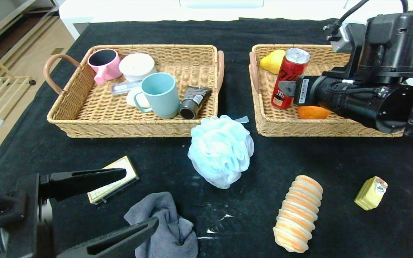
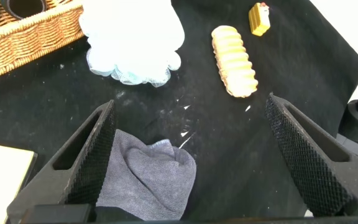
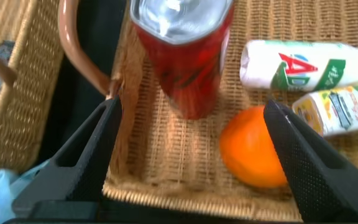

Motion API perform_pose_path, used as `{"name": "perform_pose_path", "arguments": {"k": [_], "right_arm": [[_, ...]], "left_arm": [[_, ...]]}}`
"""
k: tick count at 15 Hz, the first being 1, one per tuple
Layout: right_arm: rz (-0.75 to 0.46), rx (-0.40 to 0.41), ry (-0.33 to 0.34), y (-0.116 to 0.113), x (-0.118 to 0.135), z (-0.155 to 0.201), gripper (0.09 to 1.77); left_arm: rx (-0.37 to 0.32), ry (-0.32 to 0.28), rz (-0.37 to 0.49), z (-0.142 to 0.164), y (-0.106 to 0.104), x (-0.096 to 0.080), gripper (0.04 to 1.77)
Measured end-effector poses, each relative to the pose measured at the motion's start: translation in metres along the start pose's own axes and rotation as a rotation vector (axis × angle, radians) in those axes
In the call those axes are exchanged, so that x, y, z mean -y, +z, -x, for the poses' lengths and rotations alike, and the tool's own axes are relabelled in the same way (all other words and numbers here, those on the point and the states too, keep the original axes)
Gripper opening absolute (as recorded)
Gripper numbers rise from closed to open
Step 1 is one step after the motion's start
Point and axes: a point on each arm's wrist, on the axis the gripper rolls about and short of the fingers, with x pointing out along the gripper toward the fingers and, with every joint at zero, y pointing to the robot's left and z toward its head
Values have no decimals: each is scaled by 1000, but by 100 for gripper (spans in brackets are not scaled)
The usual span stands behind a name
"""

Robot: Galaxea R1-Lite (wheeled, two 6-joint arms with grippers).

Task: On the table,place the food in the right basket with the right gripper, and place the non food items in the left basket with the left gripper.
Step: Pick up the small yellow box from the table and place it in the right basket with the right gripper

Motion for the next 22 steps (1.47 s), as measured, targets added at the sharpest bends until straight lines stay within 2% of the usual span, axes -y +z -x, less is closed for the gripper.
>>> {"name": "perform_pose_path", "arguments": {"k": [5,9,16,20,22], "right_arm": [[19,-51,-8,4,10,39,168],[12,-125,-111,3,29,67,169],[-120,-425,-239,-16,66,113,170],[-223,-522,-330,-26,78,121,170],[-297,-545,-324,-28,78,123,170]], "left_arm": [[-3,-11,-1,0,0,2,172],[-5,-15,-2,0,-1,3,172],[12,-14,-4,2,1,3,172],[9,-14,-12,2,0,3,172],[10,-14,-12,2,0,3,172]]}}
